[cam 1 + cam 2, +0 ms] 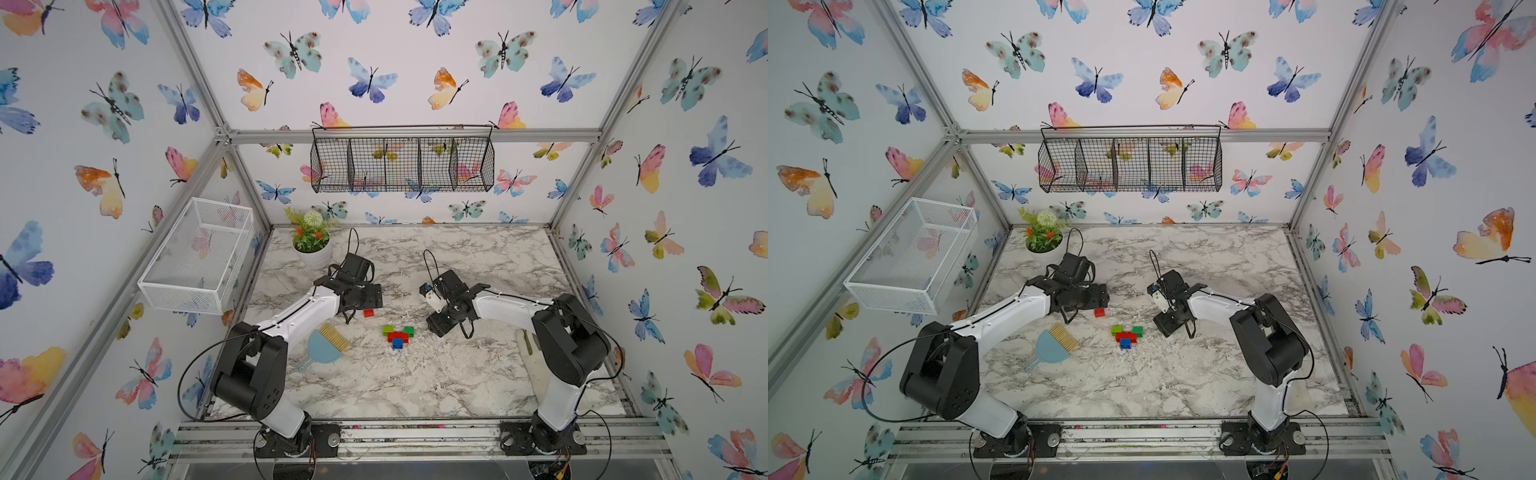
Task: Assemble the letter v with lego
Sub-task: Pick up the lego brick from the center of the board, then place the lego brick at the center of the board.
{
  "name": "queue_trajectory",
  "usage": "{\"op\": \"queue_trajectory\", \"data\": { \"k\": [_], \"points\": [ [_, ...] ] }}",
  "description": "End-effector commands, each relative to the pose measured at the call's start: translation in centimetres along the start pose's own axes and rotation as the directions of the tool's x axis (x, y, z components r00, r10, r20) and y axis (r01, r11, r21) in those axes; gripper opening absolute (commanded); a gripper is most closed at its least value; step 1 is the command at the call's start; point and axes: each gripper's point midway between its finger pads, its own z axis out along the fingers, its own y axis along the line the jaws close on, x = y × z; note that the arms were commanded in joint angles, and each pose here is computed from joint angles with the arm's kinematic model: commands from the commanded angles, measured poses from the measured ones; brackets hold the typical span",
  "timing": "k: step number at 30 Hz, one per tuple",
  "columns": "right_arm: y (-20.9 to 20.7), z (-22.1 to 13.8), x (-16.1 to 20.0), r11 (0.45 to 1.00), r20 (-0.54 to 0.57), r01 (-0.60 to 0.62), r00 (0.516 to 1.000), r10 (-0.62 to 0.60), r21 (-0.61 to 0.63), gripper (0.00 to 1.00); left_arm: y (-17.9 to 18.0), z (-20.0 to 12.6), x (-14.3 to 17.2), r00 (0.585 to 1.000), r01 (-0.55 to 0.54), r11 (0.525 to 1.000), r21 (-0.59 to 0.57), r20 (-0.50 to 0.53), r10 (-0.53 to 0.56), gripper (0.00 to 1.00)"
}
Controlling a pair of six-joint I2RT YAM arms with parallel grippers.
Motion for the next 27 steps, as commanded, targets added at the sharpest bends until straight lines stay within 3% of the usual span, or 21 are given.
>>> {"op": "queue_trajectory", "data": {
  "k": [1,4,11,14,17,20,23,27],
  "points": [
    [1.0,0.6,-0.7,0.995,0.037,0.081,0.996,-0.079,-0.061,0.58,-1.6,-1.7,0.4,0.998,-0.056,0.992,0.113,0.026,0.053,0.87],
    [1.7,0.9,-0.3,0.991,0.032,0.089,0.996,-0.086,-0.101,0.47,-2.0,-2.6,0.8,0.997,-0.077,0.986,0.148,0.040,0.072,0.88],
    [1.1,0.2,-0.4,0.996,0.043,0.015,0.999,-0.012,-0.082,0.33,-2.8,-3.9,1.1,0.995,-0.092,0.974,0.206,0.059,0.081,0.88],
    [1.5,-2.0,-2.4,0.976,0.130,-0.064,0.987,0.092,-0.209,0.29,-3.8,-4.7,0.8,0.995,-0.080,0.962,0.261,0.072,0.063,0.88],
    [3.1,-6.0,-4.9,0.931,0.297,-0.012,0.946,0.129,-0.365,0.26,-5.6,-5.7,0.5,0.998,-0.035,0.933,0.358,0.060,0.014,0.86],
    [5.4,-10.3,-6.8,0.886,0.478,0.150,0.874,0.088,-0.438,0.25,-7.6,-6.7,0.1,0.998,0.043,0.895,0.444,0.023,-0.059,0.83],
    [6.9,-13.8,-7.6,0.855,0.638,0.290,0.768,0.061,-0.430,0.22,-8.9,-8.0,-0.4,0.994,0.095,0.863,0.496,0.001,-0.110,0.82],
    [7.9,-17.2,-7.2,0.849,0.830,0.452,0.556,-0.029,-0.273,0.18,-10.8,-10.0,-0.1,0.989,0.139,0.792,0.595,-0.051,-0.136,0.80]
  ]
}}
